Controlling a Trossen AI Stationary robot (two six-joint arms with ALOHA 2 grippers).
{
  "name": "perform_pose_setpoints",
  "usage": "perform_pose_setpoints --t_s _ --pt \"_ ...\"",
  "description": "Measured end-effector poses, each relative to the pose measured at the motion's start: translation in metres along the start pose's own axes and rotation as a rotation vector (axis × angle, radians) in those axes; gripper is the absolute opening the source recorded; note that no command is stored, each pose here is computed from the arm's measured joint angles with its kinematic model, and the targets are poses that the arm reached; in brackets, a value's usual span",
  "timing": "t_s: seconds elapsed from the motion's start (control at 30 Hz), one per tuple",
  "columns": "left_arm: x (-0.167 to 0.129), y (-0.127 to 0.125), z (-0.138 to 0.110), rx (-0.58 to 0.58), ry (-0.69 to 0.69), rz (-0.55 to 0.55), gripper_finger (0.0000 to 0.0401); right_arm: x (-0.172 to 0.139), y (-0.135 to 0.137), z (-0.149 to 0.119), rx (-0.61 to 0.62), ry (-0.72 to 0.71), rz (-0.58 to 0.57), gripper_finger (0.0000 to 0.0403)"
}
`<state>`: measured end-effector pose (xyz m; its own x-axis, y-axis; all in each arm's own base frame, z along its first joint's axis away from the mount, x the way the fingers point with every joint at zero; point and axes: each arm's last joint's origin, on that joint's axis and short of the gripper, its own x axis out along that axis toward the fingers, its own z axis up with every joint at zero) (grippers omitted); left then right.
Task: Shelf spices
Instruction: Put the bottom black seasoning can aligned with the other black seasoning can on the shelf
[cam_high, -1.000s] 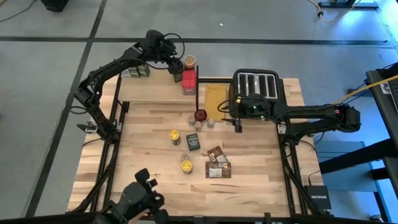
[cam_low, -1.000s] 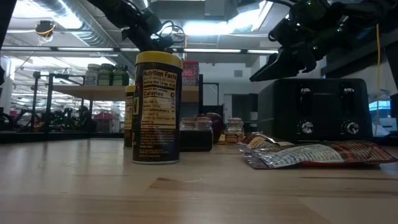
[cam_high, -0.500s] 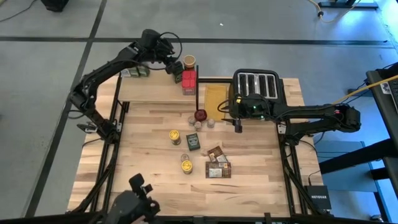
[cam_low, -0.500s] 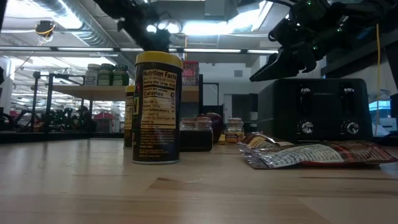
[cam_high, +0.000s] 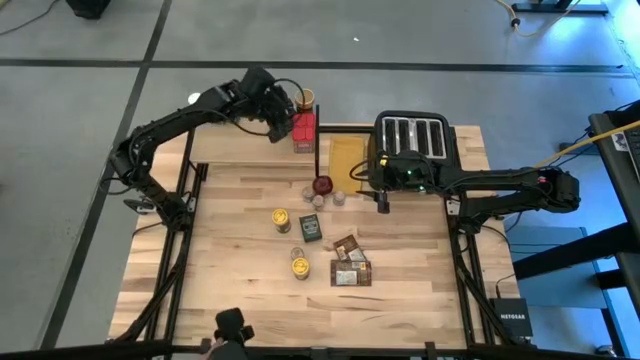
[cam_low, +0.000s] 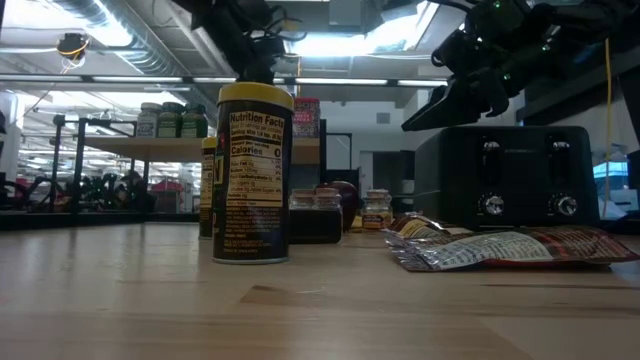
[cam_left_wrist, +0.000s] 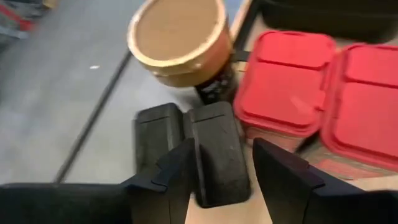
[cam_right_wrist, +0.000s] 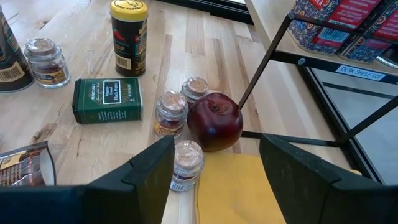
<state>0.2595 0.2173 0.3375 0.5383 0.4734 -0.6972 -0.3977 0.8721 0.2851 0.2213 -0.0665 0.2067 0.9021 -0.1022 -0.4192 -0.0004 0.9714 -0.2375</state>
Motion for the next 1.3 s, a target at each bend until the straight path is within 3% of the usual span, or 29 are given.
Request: perform_pose_setpoints --t_s 0.13,0.4,0.67,0.87,1.17,1.3 --pt "-0.001 -0.003 0.001 0.036 0.032 0.077 0.0155 0.0 0.0 0.0 0.0 0.0 0.001 0.0241" --pt "-0.001 -0.007 -0.002 0.067 0.079 0.061 0.0155 0.0 0.0 0.0 0.0 0.0 0.0 0.0241" --pt "-0.002 -0.005 -0.005 0.09 0.133 0.145 0.0155 0.0 0.0 0.0 0.0 0.0 0.001 0.0241" --pt "-0.002 -0.005 -0.005 0.109 0.136 0.147 0.0155 0.0 0.0 0.0 0.0 0.0 0.001 0.0241" --pt "-0.004 -0.01 -0.001 0.123 0.118 0.139 0.0155 0.0 0.0 0.0 0.0 0.0 0.0 0.0241" --pt "-0.017 -0.011 0.011 0.098 0.013 0.169 0.0155 0.0 0.0 0.0 0.0 -0.001 0.0 0.0241"
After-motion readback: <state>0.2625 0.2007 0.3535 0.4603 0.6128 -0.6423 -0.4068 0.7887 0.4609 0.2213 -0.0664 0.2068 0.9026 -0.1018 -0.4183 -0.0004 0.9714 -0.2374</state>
